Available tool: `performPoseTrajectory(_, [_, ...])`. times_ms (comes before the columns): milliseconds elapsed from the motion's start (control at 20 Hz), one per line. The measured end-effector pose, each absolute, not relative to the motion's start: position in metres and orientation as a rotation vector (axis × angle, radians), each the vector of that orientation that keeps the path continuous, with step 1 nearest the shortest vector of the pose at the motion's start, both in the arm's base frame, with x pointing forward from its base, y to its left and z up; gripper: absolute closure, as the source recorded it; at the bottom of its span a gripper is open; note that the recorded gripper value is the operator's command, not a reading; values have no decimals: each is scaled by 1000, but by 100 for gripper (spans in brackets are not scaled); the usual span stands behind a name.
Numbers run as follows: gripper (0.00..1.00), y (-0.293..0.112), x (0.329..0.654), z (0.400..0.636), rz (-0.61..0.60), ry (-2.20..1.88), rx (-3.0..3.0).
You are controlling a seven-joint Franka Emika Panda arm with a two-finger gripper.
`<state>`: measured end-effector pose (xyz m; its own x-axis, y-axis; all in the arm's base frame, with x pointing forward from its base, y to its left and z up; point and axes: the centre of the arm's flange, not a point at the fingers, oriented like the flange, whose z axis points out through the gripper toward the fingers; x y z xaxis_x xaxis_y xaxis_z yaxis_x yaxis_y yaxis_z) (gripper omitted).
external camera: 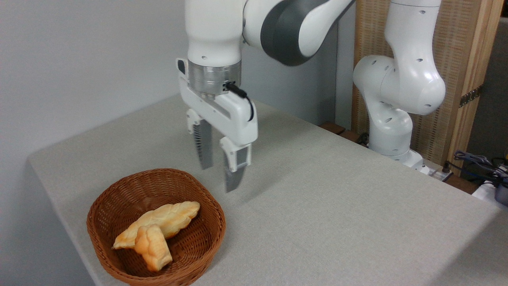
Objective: Put bread into the basket
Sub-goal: 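Open the gripper to drop the bun in the basket, raise gripper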
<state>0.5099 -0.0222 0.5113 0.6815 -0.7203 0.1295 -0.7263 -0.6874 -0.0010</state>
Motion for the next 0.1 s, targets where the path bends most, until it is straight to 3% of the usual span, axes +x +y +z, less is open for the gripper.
performPoseTrajectory(100, [0,-20,503,515,118,-1226,2850])
